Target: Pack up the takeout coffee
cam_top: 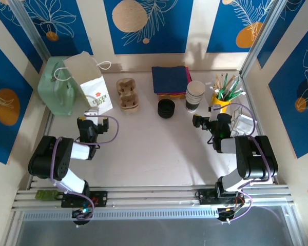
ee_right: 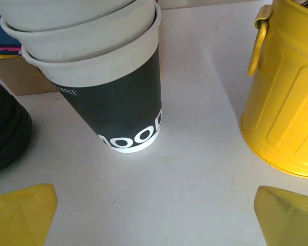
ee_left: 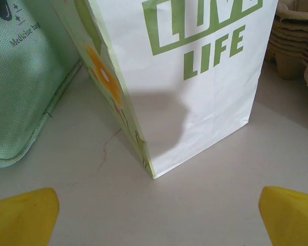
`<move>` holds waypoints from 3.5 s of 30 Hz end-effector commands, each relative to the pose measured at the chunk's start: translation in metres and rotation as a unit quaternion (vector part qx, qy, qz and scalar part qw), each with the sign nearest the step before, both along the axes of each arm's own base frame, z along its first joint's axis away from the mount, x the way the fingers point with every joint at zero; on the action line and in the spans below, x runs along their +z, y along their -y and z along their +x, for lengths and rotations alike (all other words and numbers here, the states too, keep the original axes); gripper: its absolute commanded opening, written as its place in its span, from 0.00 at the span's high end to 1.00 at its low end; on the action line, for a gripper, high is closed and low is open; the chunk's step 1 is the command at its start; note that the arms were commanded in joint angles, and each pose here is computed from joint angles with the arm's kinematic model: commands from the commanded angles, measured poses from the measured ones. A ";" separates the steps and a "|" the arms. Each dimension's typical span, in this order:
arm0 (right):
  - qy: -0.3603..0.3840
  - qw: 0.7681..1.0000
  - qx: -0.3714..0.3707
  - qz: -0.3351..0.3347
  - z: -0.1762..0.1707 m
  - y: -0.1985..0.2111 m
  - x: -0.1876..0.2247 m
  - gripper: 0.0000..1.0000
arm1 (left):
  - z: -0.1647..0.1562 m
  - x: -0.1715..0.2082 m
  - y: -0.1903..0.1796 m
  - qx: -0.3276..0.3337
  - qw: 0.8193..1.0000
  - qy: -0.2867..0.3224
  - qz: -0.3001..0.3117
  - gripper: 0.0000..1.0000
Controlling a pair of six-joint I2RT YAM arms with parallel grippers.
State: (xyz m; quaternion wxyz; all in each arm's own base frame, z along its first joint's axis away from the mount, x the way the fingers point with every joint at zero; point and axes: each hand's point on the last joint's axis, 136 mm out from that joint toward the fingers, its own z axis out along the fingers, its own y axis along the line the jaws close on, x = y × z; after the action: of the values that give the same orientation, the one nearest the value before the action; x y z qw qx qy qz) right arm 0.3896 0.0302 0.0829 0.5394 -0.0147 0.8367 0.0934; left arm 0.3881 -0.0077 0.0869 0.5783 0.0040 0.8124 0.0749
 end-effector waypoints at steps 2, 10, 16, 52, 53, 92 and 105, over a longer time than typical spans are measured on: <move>0.017 1.000 0.005 0.000 0.007 -0.001 0.011 0.01 | 0.005 0.009 -0.002 -0.001 1.000 0.014 -0.003 0.01; 0.017 1.000 0.005 0.000 0.007 -0.001 0.012 0.01 | 0.005 0.008 -0.002 -0.001 1.000 0.013 -0.003 0.00; 0.017 1.000 0.005 0.000 0.007 -0.001 0.011 0.01 | 0.005 0.008 -0.002 -0.001 1.000 0.013 -0.003 0.01; 0.028 0.997 -0.055 0.038 -0.012 0.024 0.043 0.01 | -0.023 0.048 -0.007 0.009 0.998 0.060 -0.012 0.00; 0.013 0.996 -0.072 0.052 -0.014 0.030 0.046 0.01 | -0.025 0.054 -0.007 0.010 0.998 0.062 -0.015 0.01; -0.271 0.936 -0.204 0.096 0.032 -0.019 0.162 0.28 | -0.082 0.207 0.059 -0.103 0.954 -0.034 -0.279 0.01; -0.300 0.927 -0.208 0.086 0.057 -0.020 0.137 0.47 | -0.078 0.208 0.058 -0.103 0.955 -0.036 -0.274 0.01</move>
State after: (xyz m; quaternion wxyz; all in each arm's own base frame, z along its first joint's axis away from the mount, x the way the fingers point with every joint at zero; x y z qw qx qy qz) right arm 0.4429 0.0482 0.2144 0.2683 0.2358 0.9327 0.0491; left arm 0.3100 -0.0638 0.2753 0.5144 -0.0843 0.8279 -0.2072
